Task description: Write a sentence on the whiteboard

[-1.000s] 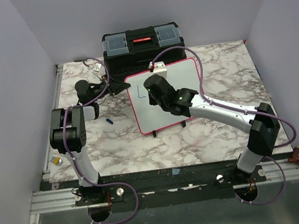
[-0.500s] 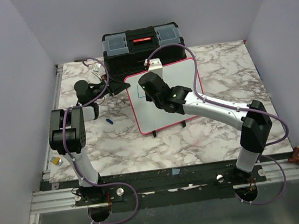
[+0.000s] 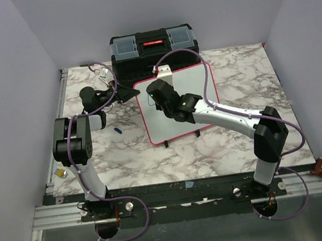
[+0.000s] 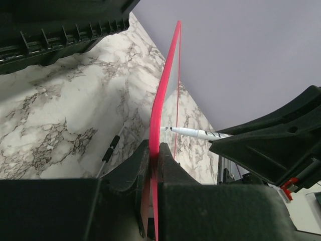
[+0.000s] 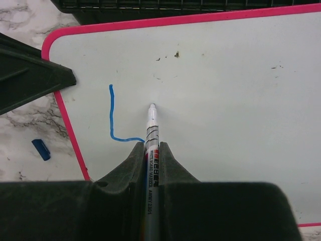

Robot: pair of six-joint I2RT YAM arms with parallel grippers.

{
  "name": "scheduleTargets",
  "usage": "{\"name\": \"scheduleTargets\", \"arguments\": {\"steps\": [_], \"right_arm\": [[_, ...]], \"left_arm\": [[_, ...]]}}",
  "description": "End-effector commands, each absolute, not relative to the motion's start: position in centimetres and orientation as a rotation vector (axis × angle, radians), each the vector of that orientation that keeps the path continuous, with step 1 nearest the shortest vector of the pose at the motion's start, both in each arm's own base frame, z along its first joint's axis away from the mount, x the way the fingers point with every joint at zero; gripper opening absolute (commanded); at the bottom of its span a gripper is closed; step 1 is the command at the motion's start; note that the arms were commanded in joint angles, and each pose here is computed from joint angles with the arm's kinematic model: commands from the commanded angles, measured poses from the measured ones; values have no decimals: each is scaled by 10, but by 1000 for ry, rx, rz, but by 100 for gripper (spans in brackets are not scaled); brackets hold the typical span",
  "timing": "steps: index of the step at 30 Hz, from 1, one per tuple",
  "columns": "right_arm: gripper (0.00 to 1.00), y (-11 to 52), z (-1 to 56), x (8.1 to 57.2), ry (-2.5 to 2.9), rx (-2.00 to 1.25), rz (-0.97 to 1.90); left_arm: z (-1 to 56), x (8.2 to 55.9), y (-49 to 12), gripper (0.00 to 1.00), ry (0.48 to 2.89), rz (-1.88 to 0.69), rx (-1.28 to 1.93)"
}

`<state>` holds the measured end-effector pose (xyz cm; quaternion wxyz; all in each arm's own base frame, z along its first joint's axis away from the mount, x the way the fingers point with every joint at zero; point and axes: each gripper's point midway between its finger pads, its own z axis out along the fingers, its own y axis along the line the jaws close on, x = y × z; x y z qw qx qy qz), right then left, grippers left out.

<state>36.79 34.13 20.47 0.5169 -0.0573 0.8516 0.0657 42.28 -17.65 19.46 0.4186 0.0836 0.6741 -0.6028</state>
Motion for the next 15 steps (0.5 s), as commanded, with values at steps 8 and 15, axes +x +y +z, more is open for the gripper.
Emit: {"name": "scheduleTargets", "arguments": {"steps": [8, 15], "right_arm": [[1, 354, 199, 367, 2051, -173, 233], [1, 353, 188, 359, 2082, -196, 254]], "left_arm": [[218, 411, -176, 0, 1582, -1461, 369], [219, 411, -176, 0, 1577, -1459, 369]]}}
